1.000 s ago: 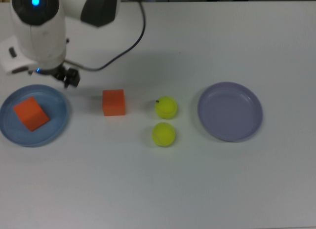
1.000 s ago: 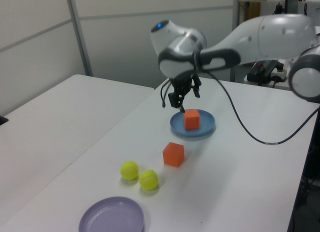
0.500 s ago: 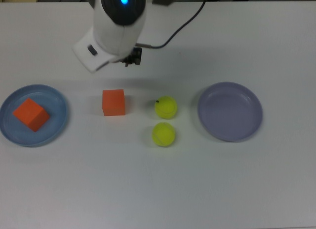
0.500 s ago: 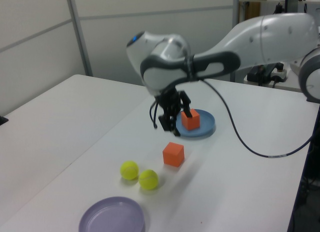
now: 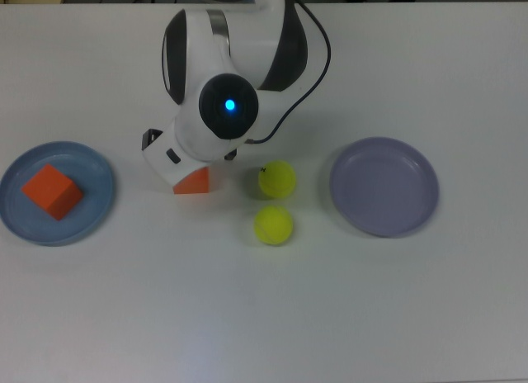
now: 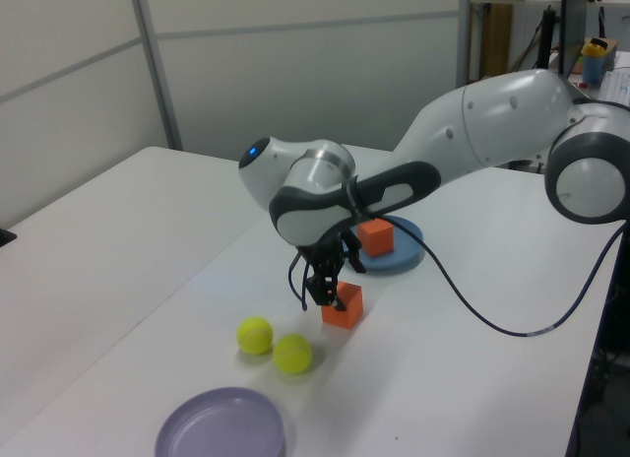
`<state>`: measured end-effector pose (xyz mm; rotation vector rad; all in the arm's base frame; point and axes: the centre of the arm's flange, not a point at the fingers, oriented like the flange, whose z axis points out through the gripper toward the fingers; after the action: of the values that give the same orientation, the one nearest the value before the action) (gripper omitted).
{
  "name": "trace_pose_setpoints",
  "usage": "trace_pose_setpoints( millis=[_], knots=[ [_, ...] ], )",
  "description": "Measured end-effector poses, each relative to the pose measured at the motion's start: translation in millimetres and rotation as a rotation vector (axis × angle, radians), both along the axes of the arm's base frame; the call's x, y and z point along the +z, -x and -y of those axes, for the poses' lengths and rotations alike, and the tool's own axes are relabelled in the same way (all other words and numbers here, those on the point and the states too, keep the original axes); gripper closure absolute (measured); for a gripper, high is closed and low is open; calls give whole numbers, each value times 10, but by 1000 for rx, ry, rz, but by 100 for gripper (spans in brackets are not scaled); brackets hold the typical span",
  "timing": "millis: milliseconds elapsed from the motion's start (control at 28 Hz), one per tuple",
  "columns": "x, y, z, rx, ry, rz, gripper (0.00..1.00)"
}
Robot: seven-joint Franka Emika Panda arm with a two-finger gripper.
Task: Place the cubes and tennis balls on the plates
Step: 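Move down to the second orange cube and grasp it, then carry the second cube to the blue plate and release it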
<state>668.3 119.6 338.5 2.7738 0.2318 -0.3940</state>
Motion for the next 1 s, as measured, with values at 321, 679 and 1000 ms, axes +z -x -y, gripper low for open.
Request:
trace_pose_setpoints(
  millis=[321, 679, 1000],
  knots=[
    [-318, -38, -107, 20, 36, 11, 11],
    [-50, -163, 125, -25, 36, 66, 33],
    [167, -255, 1164, -129, 33, 80, 34]
  ],
)
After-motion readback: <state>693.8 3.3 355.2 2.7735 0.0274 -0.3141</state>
